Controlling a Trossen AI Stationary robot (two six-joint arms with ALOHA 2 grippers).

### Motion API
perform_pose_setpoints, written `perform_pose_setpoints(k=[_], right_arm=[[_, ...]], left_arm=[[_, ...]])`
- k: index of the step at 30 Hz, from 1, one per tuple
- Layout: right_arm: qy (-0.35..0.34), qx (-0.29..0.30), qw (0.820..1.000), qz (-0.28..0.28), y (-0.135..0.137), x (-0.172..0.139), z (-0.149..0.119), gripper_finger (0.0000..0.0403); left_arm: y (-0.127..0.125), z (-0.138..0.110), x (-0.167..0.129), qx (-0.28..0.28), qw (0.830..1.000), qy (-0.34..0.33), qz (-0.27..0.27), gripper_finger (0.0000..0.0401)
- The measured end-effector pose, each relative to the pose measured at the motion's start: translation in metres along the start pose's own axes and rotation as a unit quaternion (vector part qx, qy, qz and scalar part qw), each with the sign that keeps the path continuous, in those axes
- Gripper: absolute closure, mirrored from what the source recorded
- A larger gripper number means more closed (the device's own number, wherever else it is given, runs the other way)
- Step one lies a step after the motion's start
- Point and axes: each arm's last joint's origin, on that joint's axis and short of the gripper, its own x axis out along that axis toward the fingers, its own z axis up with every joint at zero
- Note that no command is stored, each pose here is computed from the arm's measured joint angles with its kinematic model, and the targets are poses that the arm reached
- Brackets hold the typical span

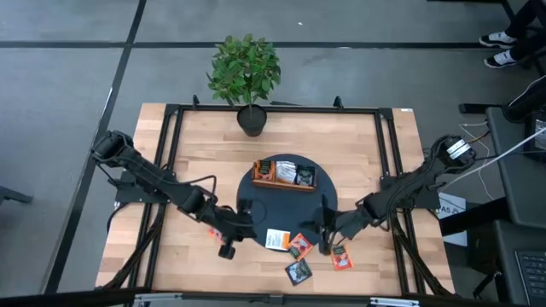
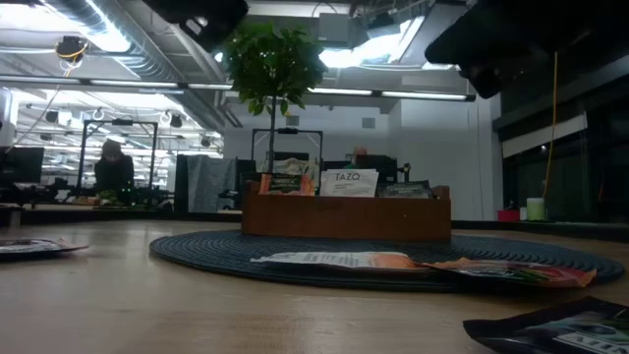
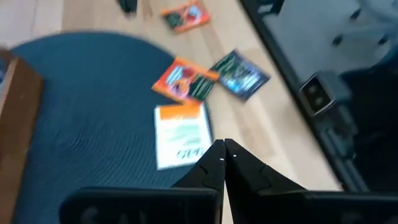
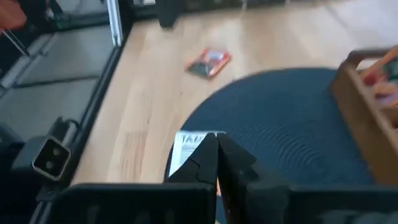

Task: Pick & Place Tea
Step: Put the white tea bag into the middle of the wooden organizer

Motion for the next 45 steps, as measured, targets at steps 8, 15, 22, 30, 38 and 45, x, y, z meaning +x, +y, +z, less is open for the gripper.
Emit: perform_pose_setpoints(k=[8, 15, 22, 30, 38, 45], right_arm=[[0.090, 0.036, 0.995, -0.023, 0.028, 0.038, 0.002, 0.0398], [0.168, 0.040, 0.985, -0.023, 0.046, 0.067, -0.001, 0.0398], [0.191, 0.049, 0.980, -0.034, 0.049, 0.084, -0.016, 0.0399], [0.212, 0.056, 0.973, -0.068, 0.044, 0.098, -0.039, 0.0399], [0.199, 0.059, 0.974, -0.091, 0.043, 0.100, -0.041, 0.0398], [0.205, 0.065, 0.973, -0.087, 0.043, 0.100, -0.042, 0.0398]], left_arm=[[-0.002, -0.004, 0.008, -0.070, 0.997, -0.038, -0.010, 0.0399], [-0.005, -0.015, 0.024, -0.112, 0.994, -0.006, -0.006, 0.0384], [-0.010, -0.027, 0.042, -0.142, 0.990, 0.023, -0.001, 0.0363], [-0.012, -0.037, 0.058, -0.178, 0.983, 0.040, 0.006, 0.0345], [-0.012, -0.038, 0.061, -0.179, 0.983, 0.038, 0.005, 0.0340], [-0.010, -0.037, 0.061, -0.205, 0.978, 0.036, 0.011, 0.0336]])
